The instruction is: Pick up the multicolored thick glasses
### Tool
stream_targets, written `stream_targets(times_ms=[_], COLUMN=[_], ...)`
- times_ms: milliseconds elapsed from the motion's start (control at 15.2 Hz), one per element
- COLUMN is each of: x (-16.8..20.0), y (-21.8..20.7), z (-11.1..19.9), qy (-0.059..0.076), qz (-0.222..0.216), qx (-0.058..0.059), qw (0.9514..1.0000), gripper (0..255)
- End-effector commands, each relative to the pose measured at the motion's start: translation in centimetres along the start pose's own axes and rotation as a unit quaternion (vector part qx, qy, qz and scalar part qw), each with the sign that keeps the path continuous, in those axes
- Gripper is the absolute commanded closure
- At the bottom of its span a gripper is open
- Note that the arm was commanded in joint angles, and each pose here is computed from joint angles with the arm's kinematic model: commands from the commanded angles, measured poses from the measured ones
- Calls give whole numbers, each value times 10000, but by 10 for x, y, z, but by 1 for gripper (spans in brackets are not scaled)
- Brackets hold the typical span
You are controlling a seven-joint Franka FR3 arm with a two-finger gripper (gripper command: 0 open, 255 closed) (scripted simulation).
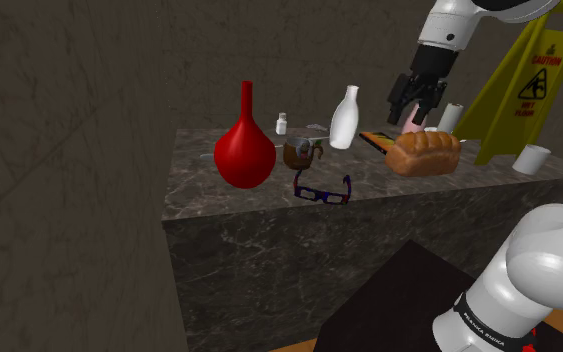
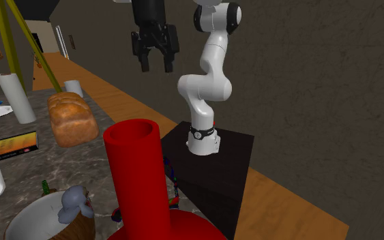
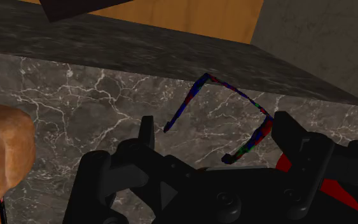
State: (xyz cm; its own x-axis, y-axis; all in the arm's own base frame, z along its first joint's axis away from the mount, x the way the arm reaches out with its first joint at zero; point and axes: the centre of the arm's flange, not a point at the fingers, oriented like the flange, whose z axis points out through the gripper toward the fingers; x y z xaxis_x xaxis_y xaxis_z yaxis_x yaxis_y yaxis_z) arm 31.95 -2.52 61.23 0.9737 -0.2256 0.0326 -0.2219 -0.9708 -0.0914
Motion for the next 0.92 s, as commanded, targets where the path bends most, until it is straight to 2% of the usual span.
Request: stream_targets(times_ms=[0, 858], x=[0, 66], y=[0, -96], z=[0, 124], qy=[0, 221], qz=[0, -49], qx=[0, -43], qw=[10000, 9997], gripper=[0, 0])
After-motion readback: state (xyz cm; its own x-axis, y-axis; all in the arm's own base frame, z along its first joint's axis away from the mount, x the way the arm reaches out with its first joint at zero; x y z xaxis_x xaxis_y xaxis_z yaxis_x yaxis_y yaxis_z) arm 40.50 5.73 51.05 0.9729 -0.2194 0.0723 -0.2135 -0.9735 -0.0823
